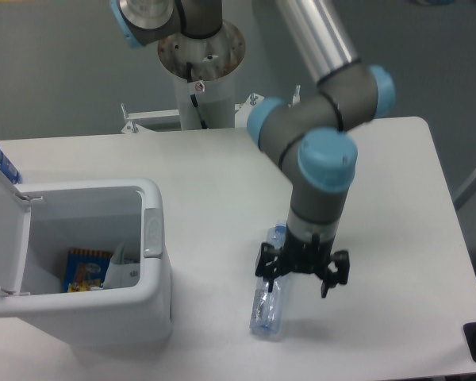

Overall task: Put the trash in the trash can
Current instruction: 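Move the gripper over the clear plastic bottle and lower onto it, then close the gripper on the bottle's cap end and lift it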

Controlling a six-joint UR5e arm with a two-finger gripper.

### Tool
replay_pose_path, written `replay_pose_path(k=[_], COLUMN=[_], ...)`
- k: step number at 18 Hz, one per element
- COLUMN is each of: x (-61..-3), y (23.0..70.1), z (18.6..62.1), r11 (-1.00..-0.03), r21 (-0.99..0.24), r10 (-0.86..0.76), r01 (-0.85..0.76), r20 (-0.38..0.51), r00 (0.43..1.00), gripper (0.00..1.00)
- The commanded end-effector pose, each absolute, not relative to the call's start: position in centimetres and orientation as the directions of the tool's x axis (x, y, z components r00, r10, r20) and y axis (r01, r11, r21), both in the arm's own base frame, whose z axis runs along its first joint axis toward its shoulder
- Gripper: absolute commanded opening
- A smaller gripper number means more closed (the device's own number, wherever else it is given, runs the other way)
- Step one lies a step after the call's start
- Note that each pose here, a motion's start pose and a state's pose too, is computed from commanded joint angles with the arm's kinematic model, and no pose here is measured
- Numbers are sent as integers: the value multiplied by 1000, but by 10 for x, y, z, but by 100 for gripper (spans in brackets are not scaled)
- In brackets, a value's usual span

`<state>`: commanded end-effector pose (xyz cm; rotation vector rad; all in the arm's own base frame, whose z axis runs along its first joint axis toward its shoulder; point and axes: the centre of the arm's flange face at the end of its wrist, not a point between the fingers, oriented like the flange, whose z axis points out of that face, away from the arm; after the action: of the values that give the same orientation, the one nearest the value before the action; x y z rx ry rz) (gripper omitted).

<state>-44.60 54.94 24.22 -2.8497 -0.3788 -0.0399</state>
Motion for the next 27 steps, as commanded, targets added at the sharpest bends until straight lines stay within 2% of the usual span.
replay_pose_path(k=[8, 16, 19, 20, 23, 24, 27], x=[-428, -422, -419, -420, -418, -418, -418], y=[568, 582, 586, 586, 585, 586, 586], z=[215, 182, 182, 181, 181, 182, 185], r11=[-943, -958, -960, -960, -960, -960, -960], r21=[-233, -195, -194, -193, -192, -194, -199], r10=[225, 208, 201, 201, 201, 201, 196], r01=[237, 212, 202, 202, 203, 202, 197], r20=[76, 39, 29, 27, 29, 27, 22], r00=[971, 977, 979, 979, 979, 979, 980], gripper=[100, 100, 100, 96, 71, 67, 64])
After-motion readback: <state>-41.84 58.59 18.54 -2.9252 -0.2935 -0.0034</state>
